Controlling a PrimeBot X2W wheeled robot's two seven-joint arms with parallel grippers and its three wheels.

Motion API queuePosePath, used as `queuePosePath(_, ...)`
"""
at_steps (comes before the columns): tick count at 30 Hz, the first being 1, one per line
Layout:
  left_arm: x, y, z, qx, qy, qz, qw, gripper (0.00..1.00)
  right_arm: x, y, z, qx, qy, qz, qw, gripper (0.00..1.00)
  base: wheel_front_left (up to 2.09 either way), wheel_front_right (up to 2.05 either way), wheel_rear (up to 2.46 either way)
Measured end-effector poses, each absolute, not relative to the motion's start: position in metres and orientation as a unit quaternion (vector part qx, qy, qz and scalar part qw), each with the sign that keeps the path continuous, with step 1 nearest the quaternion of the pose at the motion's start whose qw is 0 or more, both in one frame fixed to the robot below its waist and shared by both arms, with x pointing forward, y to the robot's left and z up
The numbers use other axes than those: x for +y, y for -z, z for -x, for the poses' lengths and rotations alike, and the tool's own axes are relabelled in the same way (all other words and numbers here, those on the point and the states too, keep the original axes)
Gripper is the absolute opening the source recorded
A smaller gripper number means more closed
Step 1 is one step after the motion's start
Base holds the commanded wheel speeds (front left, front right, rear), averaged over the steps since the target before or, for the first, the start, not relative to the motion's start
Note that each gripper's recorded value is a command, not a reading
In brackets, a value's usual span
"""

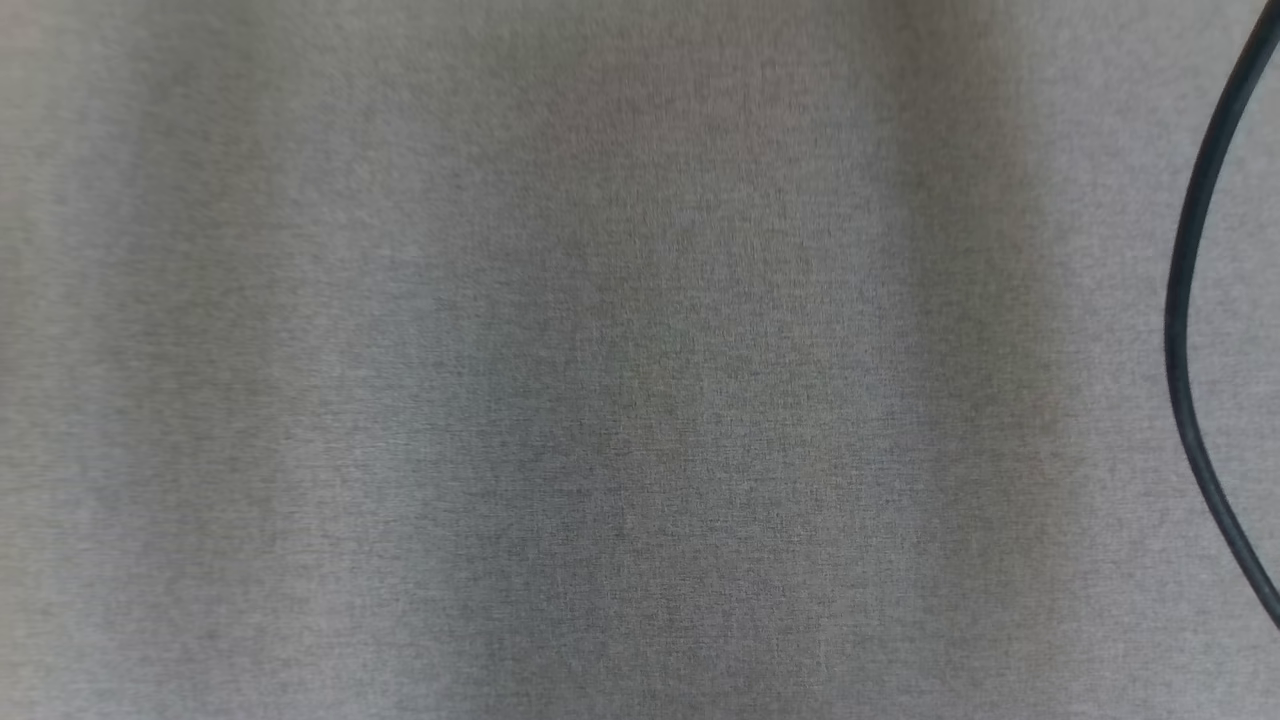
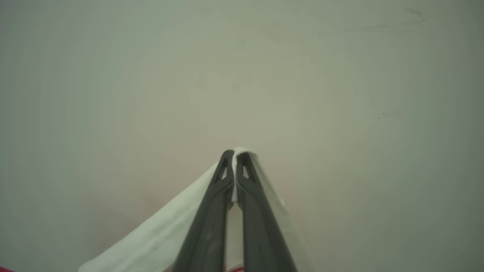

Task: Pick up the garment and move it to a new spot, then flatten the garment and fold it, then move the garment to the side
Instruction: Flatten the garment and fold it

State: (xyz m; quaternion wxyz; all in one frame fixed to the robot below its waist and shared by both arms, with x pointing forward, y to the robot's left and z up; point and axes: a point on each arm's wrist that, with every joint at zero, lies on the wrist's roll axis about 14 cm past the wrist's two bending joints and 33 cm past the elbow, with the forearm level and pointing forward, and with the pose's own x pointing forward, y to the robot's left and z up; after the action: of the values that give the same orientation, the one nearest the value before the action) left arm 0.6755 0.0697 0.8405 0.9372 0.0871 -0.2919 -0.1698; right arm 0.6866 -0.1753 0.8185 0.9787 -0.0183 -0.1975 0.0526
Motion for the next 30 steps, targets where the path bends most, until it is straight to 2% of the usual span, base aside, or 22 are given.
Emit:
queuePosePath(8, 0.083, -0.78, -0.708, -0.251, 0.166, -0.064, 0.951, 0.0, -0.174, -0.764, -0.711, -0.162, -0.062, -0.003, 0.985, 0.0, 0.0, 0.0, 0.0)
queuePosePath(14, 0.098, -0.745, -0.711, -0.223, 0.159, -0.032, 0.961, 0.0, -0.162, -0.712, -0.702, -0.118, -0.086, -0.016, 0.989, 0.0, 0.0, 0.0, 0.0)
queuePosePath(23, 0.104, -0.706, -0.679, -0.207, 0.168, 0.026, 0.963, 0.0, -0.153, -0.654, -0.655, -0.072, -0.127, -0.075, 0.986, 0.0, 0.0, 0.0, 0.0)
queuePosePath(30, 0.112, -0.666, -0.618, -0.189, 0.148, 0.1, 0.966, 0.0, -0.155, -0.602, -0.579, -0.019, -0.164, -0.117, 0.979, 0.0, 0.0, 0.0, 0.0)
